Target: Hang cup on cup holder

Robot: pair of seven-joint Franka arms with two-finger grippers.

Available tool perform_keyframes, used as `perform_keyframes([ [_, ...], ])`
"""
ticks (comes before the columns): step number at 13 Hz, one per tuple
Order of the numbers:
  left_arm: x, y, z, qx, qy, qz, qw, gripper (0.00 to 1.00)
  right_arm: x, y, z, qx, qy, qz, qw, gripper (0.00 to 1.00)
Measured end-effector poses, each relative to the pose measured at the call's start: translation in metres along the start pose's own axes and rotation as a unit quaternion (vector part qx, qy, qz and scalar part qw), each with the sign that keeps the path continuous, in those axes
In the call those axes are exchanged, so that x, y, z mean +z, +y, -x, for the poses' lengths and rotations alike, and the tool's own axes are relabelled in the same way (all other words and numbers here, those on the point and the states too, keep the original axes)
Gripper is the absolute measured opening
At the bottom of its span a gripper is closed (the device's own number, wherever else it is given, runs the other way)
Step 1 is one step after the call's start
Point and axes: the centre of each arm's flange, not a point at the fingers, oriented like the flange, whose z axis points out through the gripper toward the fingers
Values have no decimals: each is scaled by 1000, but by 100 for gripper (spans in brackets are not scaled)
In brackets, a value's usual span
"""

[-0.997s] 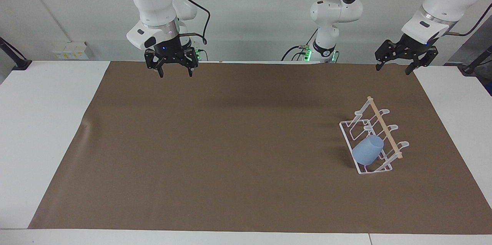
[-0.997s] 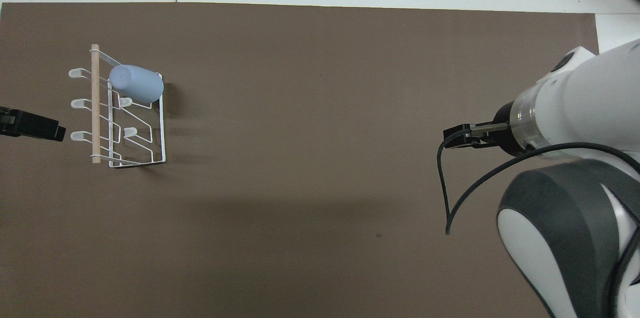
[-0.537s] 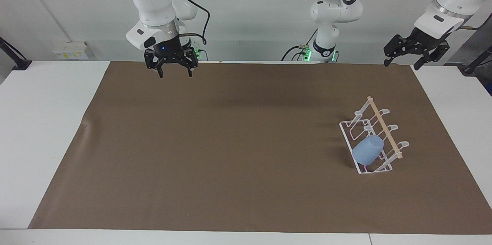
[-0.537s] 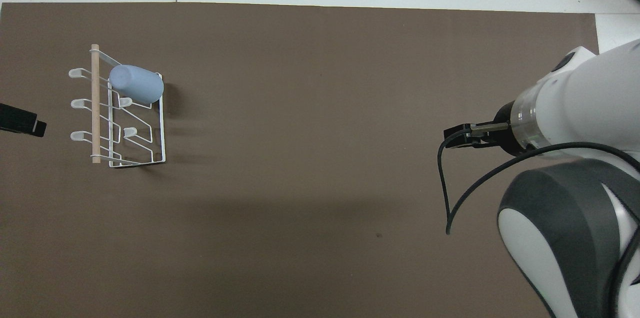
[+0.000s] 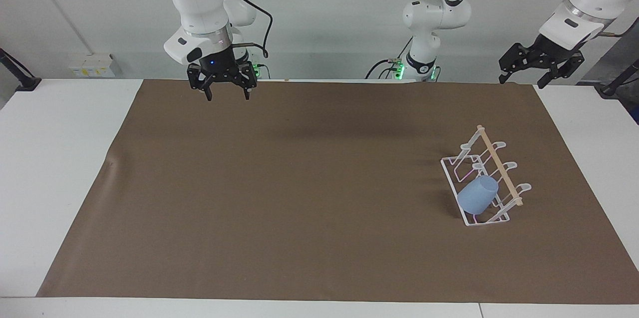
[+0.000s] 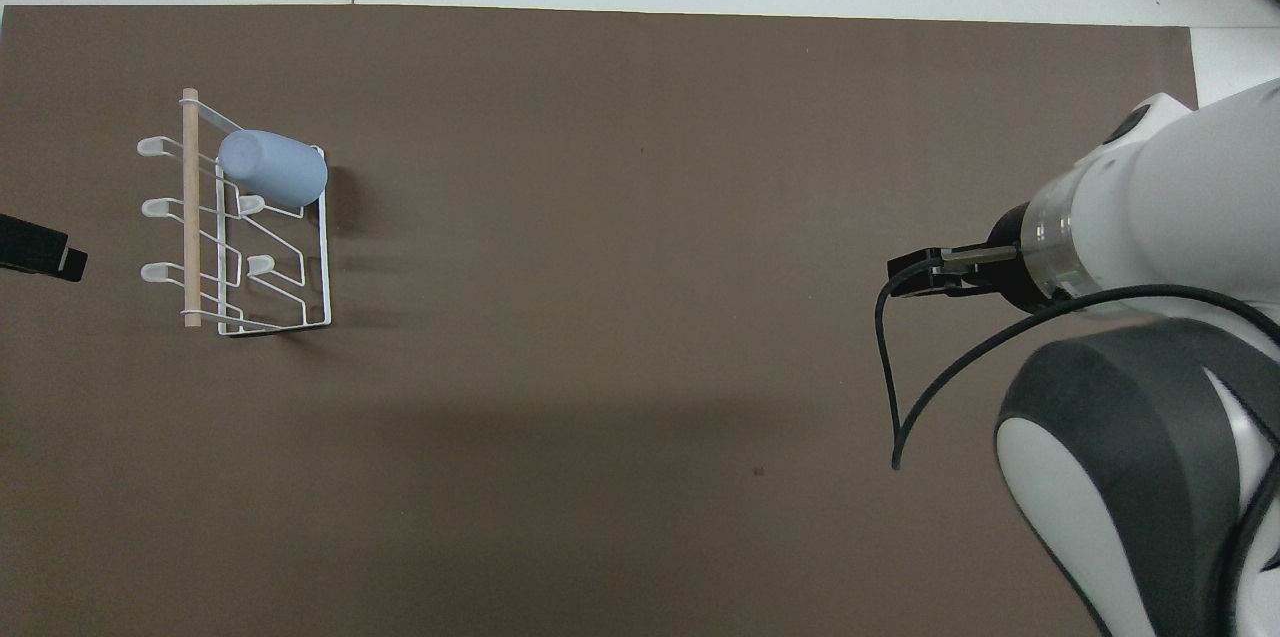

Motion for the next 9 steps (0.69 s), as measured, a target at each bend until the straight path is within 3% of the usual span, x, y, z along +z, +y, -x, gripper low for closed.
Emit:
perform_keyframes([
  [9, 0, 30, -4, 21, -1, -1, 1000, 100, 0, 0, 0, 0, 0, 0, 1000, 100],
])
